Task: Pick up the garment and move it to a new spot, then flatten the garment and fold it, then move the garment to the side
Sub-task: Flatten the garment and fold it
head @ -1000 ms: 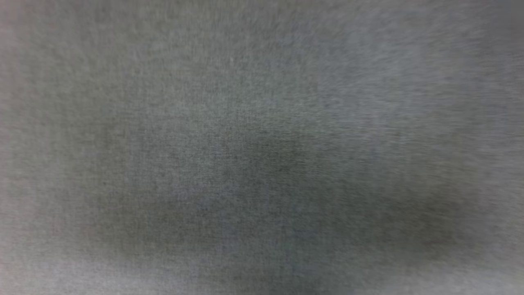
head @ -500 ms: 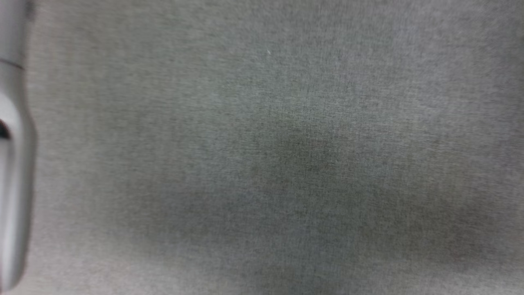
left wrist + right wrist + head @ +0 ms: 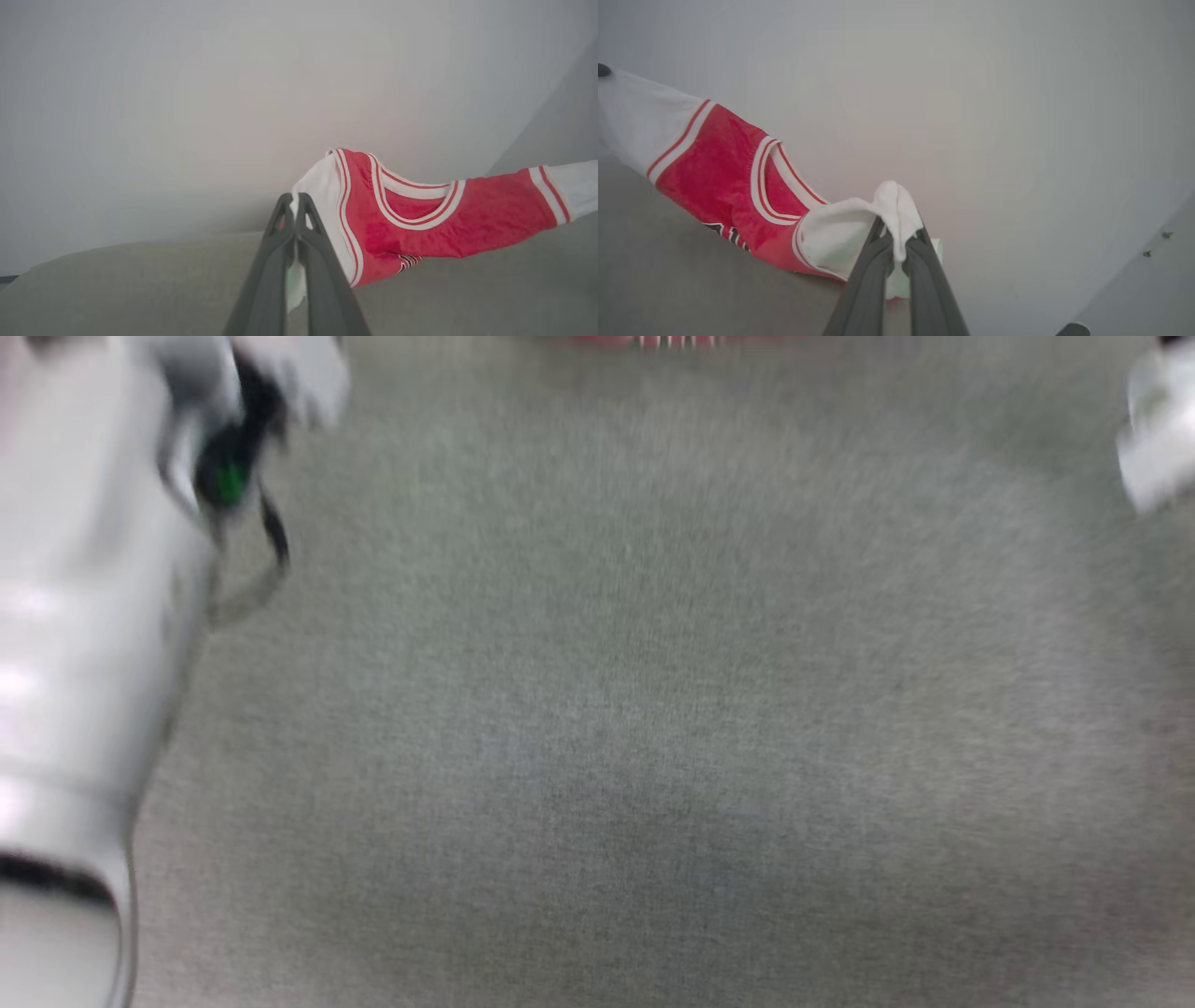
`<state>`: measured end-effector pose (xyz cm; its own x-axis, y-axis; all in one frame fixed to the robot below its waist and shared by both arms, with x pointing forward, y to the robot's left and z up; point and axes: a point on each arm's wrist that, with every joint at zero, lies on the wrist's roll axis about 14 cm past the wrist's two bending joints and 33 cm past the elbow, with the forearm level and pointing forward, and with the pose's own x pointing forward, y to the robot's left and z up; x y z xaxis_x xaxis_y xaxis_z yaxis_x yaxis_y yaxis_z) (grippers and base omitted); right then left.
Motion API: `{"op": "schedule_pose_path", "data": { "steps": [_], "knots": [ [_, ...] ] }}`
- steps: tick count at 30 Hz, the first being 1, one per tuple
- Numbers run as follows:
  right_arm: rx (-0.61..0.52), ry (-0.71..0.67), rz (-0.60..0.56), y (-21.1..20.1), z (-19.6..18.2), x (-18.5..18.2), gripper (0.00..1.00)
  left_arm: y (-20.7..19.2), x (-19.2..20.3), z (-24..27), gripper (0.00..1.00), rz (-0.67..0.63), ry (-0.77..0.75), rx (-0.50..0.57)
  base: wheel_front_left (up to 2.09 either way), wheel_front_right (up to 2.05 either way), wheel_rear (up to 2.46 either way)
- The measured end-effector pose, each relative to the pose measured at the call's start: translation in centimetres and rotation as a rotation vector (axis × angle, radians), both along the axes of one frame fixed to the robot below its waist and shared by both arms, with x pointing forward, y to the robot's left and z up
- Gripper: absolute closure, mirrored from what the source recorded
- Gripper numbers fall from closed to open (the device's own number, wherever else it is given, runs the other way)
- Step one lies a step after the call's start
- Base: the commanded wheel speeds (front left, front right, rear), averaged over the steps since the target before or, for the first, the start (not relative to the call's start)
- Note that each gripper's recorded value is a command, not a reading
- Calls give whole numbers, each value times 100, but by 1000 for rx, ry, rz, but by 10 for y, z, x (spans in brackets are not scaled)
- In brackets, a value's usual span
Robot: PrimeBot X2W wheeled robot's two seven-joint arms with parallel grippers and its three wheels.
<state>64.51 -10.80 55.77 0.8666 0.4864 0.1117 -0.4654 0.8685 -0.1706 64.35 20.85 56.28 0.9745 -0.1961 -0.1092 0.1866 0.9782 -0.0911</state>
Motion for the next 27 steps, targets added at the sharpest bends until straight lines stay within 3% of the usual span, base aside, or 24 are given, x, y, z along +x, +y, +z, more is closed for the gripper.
{"op": "schedule_pose_path", "data": {
  "steps": [12,18,22,27],
  "knots": [
    [-117,171,-5,-71,-46,-154,100,20,-159,-49,100,-13,87,-81,0,0,0],
    [-264,230,12,-91,-78,-221,100,23,-237,-92,100,45,197,-102,0,0,0],
    [-302,321,-34,-110,-105,-254,100,24,-278,-130,100,89,313,-104,0,0,0],
    [-271,459,-79,-117,-137,-288,100,19,-303,-156,100,136,394,-142,0,0,0]
  ]
}}
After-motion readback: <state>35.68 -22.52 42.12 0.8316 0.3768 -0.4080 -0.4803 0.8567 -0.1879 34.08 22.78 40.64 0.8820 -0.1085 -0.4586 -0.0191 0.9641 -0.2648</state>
